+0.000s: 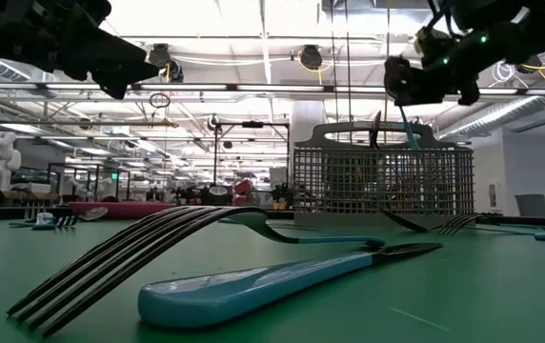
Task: Sort silverware
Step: Put the bottom right black spoon into the cutlery rack with the other black spoons, then adjust the black spoons
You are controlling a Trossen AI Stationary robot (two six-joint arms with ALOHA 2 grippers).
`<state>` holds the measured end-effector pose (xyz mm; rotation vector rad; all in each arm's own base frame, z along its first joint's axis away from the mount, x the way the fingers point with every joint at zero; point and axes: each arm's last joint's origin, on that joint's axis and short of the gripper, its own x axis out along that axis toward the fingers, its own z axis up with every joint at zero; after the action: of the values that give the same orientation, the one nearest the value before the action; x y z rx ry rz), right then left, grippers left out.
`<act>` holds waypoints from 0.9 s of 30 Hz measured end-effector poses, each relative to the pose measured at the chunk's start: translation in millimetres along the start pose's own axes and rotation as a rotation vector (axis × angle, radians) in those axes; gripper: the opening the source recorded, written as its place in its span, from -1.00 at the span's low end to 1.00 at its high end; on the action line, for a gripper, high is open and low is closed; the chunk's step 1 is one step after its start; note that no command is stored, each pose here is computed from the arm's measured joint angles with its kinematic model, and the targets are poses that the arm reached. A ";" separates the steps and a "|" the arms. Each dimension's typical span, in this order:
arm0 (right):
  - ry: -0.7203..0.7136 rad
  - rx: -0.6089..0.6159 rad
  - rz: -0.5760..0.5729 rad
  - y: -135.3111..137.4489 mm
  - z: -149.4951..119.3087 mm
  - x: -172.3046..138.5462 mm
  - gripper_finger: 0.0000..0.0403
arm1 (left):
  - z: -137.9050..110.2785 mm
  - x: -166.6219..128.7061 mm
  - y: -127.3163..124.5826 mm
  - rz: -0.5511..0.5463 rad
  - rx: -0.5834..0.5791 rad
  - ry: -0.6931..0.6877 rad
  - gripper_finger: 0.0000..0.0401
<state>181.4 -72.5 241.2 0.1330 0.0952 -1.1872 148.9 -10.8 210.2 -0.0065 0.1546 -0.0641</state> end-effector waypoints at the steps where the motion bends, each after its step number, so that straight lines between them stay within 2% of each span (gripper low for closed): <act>1: 0.004 0.009 -0.001 -0.3 -2.2 0.5 -1.00 | 0.0 0.0 0.0 0.000 0.000 0.000 -0.10; 16: 0.044 0.079 -0.023 10.8 -31.4 15.3 -0.99 | 0.0 0.0 0.0 0.000 -0.007 0.000 -0.10; 27: 0.057 0.060 -0.027 12.7 -35.8 17.4 -0.79 | -0.3 0.0 0.0 0.000 -0.007 0.003 -0.10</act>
<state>199.5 -78.2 204.0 0.2190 0.1121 -1.2141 148.9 -10.8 210.0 -0.0135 0.1575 -0.0639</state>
